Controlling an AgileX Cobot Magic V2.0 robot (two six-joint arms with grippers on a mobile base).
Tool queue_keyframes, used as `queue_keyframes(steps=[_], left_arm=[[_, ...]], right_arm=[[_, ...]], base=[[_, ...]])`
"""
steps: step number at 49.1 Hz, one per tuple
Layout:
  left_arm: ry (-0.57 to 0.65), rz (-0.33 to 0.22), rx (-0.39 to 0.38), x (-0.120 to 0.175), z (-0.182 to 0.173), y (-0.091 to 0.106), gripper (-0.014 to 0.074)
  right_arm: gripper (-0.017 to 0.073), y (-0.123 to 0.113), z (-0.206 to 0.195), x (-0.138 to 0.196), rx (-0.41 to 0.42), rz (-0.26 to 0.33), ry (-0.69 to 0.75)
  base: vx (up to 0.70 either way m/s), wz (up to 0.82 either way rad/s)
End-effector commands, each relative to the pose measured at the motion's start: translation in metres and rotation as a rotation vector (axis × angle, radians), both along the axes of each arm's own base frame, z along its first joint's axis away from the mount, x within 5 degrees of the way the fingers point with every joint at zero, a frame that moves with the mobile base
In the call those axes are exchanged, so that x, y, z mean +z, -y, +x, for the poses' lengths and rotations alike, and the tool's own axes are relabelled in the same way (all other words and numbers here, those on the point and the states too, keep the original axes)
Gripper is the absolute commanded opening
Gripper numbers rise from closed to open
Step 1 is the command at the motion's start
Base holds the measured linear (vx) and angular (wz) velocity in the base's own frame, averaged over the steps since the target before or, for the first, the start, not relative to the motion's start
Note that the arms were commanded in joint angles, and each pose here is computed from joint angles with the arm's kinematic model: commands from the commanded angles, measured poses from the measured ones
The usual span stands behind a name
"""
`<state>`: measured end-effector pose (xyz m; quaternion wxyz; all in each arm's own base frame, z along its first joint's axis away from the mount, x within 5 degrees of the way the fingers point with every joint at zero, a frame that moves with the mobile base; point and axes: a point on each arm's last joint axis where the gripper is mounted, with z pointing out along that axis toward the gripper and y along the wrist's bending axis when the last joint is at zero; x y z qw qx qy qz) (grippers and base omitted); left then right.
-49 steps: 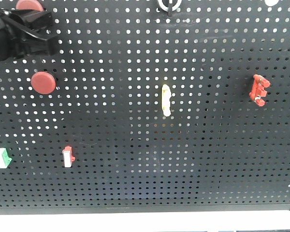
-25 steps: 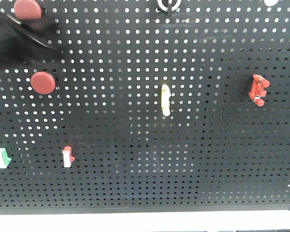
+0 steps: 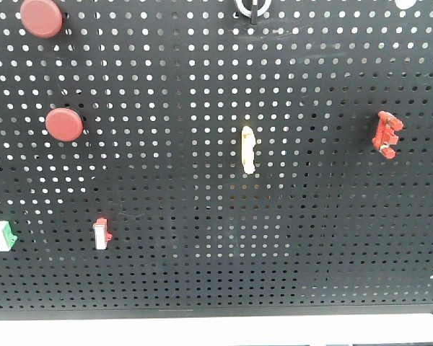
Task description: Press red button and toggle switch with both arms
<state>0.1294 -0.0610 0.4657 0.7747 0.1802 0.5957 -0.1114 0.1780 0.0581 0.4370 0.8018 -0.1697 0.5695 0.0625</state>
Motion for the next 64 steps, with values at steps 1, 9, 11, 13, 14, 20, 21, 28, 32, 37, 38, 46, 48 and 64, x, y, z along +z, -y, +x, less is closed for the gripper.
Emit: queue_keyframes(steps=[1,9,11,13,14,20,21,28,32,37,38,46,48,64], left_arm=[[0.113,-0.060,-0.019,0.006,-0.016,-0.006,0.0001],[0.105,-0.056,-0.018,-0.001,-0.022,-0.009,0.0001],[0.109,-0.058,-0.018,0.000,-0.022,-0.009,0.0001],[0.114,-0.060,-0.019,0.000,-0.022,-0.009,0.0001],[0.115,-0.061,-0.019,0.000,-0.022,-0.009,0.0001],[0.114,-0.059,-0.019,0.000,-0.022,-0.009,0.0001],[0.114,-0.059,-0.019,0.000,-0.022,-0.009,0.0001],[0.116,-0.059,-0.018,0.000,-0.022,-0.009,0.0001],[0.116,-0.059,-0.018,0.000,-0.022,-0.009,0.0001],[0.116,-0.059,-0.018,0.000,-0.022,-0.009,0.0001],[0.116,-0.059,-0.018,0.000,-0.022,-0.009,0.0001],[0.116,-0.059,-0.018,0.000,-0.022,-0.009,0.0001],[0.116,-0.059,-0.018,0.000,-0.022,-0.009,0.0001],[0.116,-0.059,-0.018,0.000,-0.022,-0.009,0.0001]], right_arm=[[-0.0003,-0.022,0.007,0.028,0.107,-0.002,0.111],[-0.0003,-0.053,0.033,0.043,0.191,0.005,0.109],[-0.0003,-0.060,0.040,0.045,0.207,0.005,0.104],[-0.0003,-0.067,0.044,0.050,0.223,0.007,0.107],[-0.0003,-0.071,0.046,0.052,0.231,0.008,0.107],[-0.0003,-0.094,0.057,0.062,0.277,0.010,0.100],[-0.0003,-0.098,0.059,0.063,0.285,0.011,0.102],[-0.0003,-0.118,0.069,0.071,0.320,0.016,0.105],[-0.0003,-0.122,0.075,0.077,0.319,0.025,0.116],[-0.0003,-0.124,0.080,0.082,0.307,0.028,0.119],[-0.0003,-0.123,0.081,0.084,0.303,0.027,0.118],[-0.0003,-0.118,0.085,0.089,0.263,0.019,0.095],[-0.0003,-0.115,0.086,0.090,0.257,0.022,0.103],[-0.0003,-0.095,0.089,0.095,0.199,0.066,0.074]], base=[[0.00,0.00],[0.00,0.00],[0.00,0.00],[0.00,0.00],[0.00,0.00],[0.00,0.00],[0.00,0.00],[0.00,0.00],[0.00,0.00],[0.00,0.00],[0.00,0.00],[0.00,0.00],[0.00,0.00],[0.00,0.00]])
